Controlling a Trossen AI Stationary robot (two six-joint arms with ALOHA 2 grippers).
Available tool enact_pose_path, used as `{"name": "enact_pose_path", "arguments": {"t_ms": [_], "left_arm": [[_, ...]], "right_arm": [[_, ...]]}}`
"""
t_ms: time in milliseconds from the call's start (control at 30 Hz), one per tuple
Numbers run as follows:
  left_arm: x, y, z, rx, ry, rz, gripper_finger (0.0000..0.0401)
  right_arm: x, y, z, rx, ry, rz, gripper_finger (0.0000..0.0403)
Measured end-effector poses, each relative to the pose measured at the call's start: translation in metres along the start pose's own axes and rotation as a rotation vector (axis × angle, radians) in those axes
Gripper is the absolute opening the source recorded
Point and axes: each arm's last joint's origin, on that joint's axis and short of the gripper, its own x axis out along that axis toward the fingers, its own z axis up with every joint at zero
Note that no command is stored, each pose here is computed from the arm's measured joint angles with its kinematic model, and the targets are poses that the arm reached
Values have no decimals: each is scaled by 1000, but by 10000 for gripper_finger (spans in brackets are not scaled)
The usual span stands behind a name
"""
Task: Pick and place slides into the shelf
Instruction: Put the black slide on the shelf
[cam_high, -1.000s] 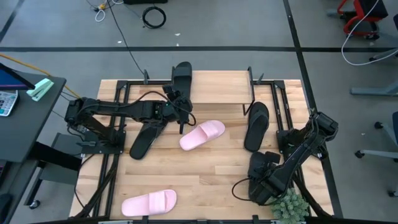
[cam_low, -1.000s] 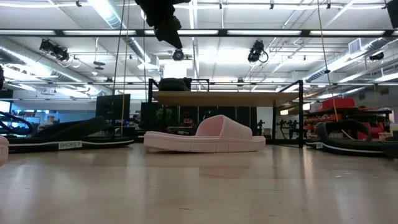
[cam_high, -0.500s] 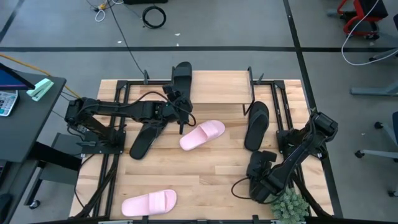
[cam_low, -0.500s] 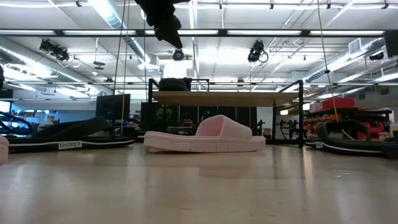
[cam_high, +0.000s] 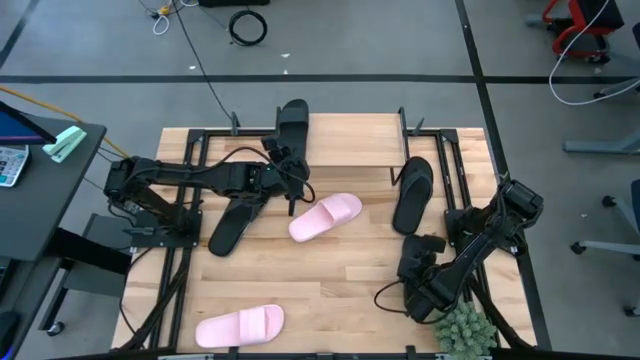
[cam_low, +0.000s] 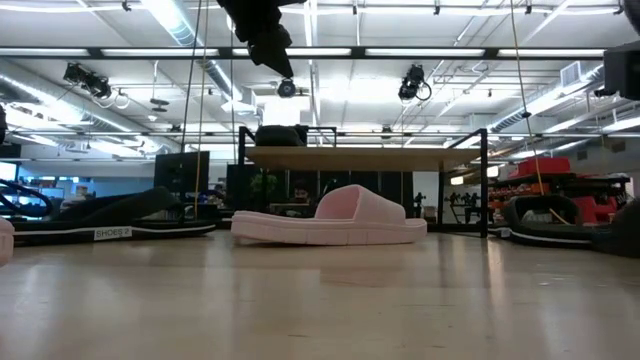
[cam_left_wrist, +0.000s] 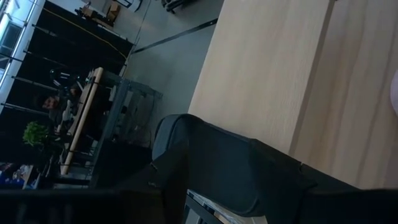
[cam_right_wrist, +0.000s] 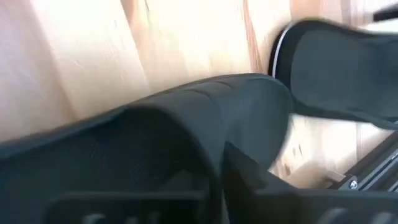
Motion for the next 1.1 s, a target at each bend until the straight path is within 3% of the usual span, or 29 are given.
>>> {"name": "enact_pose_path", "arguments": {"t_ms": [200,333,433,600,733,867,1000,1100], "left_arm": [[0,0,0,1,0,0,164],[-1,0,0,33,-2,-1,157],[-1,-1,0,79,-4,-1,152],[-4,-3,1,113,-11,-5,142],[-6,1,1,106,-4,32,137],[-11,11,-3,102,33,136,139],[-18,24,-10,97,62,190,137],[-22,37,-13,32,57,206,133]], "right_arm": [[-34,10,25,58,-114,109,22],[-69,10,50,30,-257,169,10],[-92,3,72,-12,-455,101,15],[-108,-27,116,-58,-681,-198,14],[-96,-67,158,-49,-654,-428,9],[-67,-121,196,-5,-505,-576,10],[-37,-175,223,22,-354,-620,11],[-20,-212,244,31,-322,-603,9]]}}
